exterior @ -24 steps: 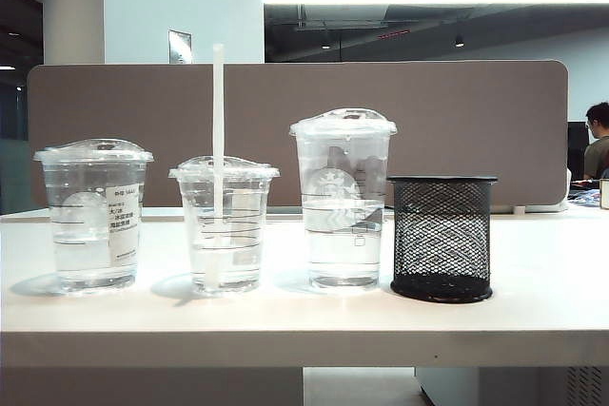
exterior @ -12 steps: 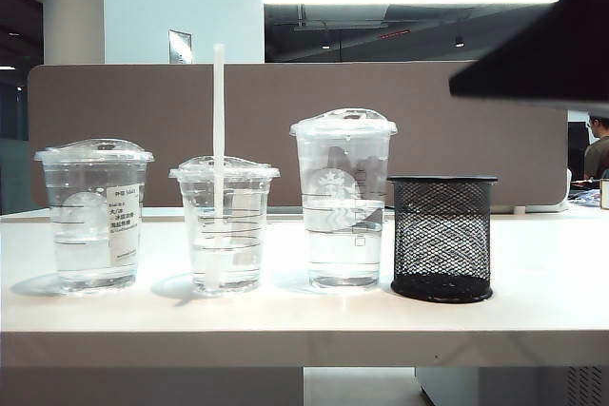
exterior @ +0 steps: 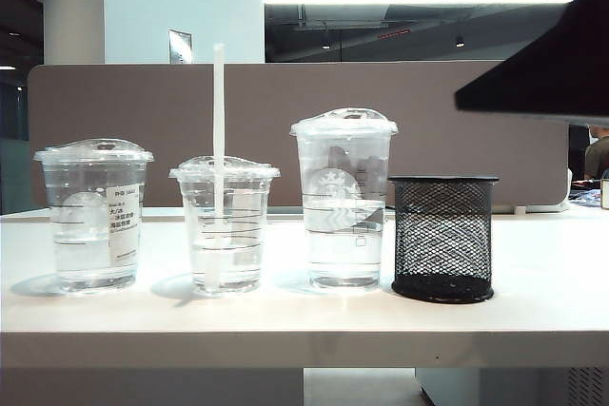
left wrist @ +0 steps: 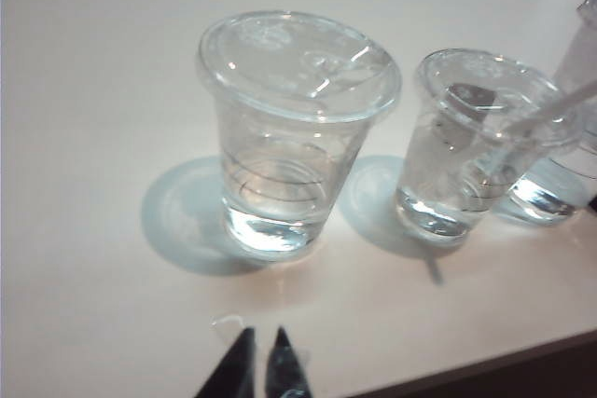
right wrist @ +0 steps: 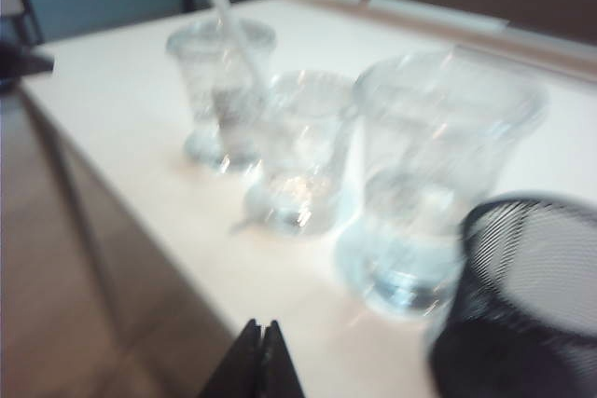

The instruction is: Pick up the straw and insert it into the small coffee cup.

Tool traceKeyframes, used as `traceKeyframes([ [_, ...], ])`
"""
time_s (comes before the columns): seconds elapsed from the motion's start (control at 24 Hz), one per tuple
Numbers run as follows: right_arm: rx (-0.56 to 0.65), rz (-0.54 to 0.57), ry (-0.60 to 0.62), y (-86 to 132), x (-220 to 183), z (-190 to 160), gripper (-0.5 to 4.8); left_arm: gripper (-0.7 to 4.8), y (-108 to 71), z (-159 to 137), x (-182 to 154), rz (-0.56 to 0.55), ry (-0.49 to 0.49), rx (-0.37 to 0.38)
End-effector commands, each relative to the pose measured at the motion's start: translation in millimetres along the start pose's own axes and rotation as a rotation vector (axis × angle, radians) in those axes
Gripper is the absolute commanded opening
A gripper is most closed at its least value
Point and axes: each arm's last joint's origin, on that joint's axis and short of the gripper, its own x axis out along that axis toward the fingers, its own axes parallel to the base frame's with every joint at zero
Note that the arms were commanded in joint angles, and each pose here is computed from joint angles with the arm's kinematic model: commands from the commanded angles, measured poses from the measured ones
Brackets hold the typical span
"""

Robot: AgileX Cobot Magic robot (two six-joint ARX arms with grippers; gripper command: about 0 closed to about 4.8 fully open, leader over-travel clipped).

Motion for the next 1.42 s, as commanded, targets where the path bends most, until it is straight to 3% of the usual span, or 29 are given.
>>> traceKeyframes([
  [0.04,0.006,-0.09,-0.025,-9.0,-5.1,1.6,0.0,0.22,-0.1,1.9,-0.1,0.002,-0.017,0.005],
  [0.29,0.037,-0.203,0.002,-29.9,-21.3,-6.1,0.0,0.22,-0.3,2.0,-0.2,-0.002,-0.017,0.006],
  [0.71,0.187,-0.553,0.13,-50.1,-58.4,-28.7,0.0,0.22,-0.3,1.9,-0.2,-0.001,-0.017,0.005],
  [1.0,0.202,-0.639,0.147,-54.8,-62.6,-30.7,0.0,0.22,-0.3,1.6,-0.2,-0.002,-0.015,0.005],
  [1.42,0.202,-0.643,0.144,-55.2,-62.8,-30.5,0.0,0.22,-0.3,1.6,-0.2,-0.002,-0.015,0.005],
])
